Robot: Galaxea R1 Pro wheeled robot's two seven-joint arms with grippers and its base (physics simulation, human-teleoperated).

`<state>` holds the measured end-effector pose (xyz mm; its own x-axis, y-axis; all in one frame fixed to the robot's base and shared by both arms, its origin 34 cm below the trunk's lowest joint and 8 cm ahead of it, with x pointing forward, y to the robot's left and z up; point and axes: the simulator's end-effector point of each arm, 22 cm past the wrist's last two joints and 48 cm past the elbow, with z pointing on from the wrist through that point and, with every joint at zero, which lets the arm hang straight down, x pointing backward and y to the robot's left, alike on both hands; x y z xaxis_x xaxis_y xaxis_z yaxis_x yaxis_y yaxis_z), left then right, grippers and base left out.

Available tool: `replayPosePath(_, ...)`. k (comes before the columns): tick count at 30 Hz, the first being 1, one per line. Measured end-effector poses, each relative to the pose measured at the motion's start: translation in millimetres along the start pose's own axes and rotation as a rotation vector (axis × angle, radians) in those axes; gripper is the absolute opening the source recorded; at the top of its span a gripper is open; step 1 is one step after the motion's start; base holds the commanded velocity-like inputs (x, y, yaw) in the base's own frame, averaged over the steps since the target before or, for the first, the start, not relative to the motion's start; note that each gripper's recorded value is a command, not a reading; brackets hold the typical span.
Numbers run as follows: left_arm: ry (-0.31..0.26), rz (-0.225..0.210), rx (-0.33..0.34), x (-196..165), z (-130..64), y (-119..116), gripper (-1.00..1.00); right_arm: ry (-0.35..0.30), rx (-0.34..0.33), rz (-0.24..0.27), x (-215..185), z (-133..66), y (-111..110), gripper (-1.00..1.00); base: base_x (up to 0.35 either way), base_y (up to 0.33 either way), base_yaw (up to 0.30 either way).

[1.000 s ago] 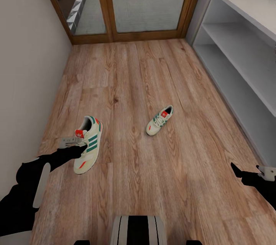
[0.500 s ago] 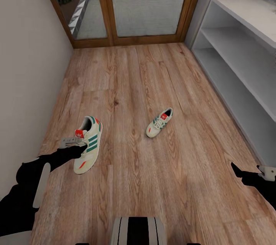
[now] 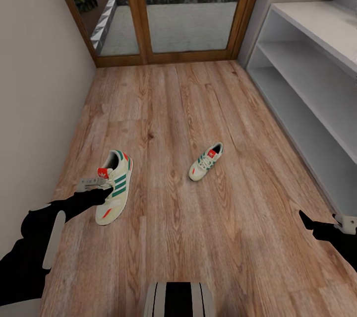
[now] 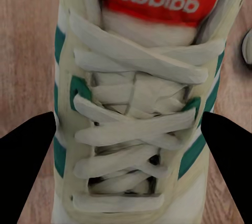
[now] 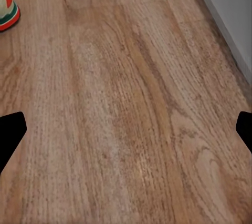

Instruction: Pick up the two gym shoes and the two sandals from the corridor floor and place them onto the hallstand (shoe rack) in the corridor, making sure they are on the rack and not on the floor. Arrange them so the two gym shoes are next to each other and the two sandals are next to each other.

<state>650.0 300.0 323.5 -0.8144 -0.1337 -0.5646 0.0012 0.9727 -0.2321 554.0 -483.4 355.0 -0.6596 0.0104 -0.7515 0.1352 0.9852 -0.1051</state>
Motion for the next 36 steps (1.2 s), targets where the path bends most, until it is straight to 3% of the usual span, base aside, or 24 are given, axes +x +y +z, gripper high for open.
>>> replayPosePath(20, -0.030, 0.007, 0.005, -14.6, -10.7, -4.8, -1.00, -0.031, 0.000, 0.005, -14.4, -6.1, -1.2, 1.00, -0.001, 0.002, 0.000)
replayPosePath(36, -0.055, 0.013, 0.010, -26.1, -19.6, -8.6, -1.00, -0.056, 0.000, 0.008, -25.6, -11.3, -1.9, 1.00, -0.071, 0.147, 0.000)
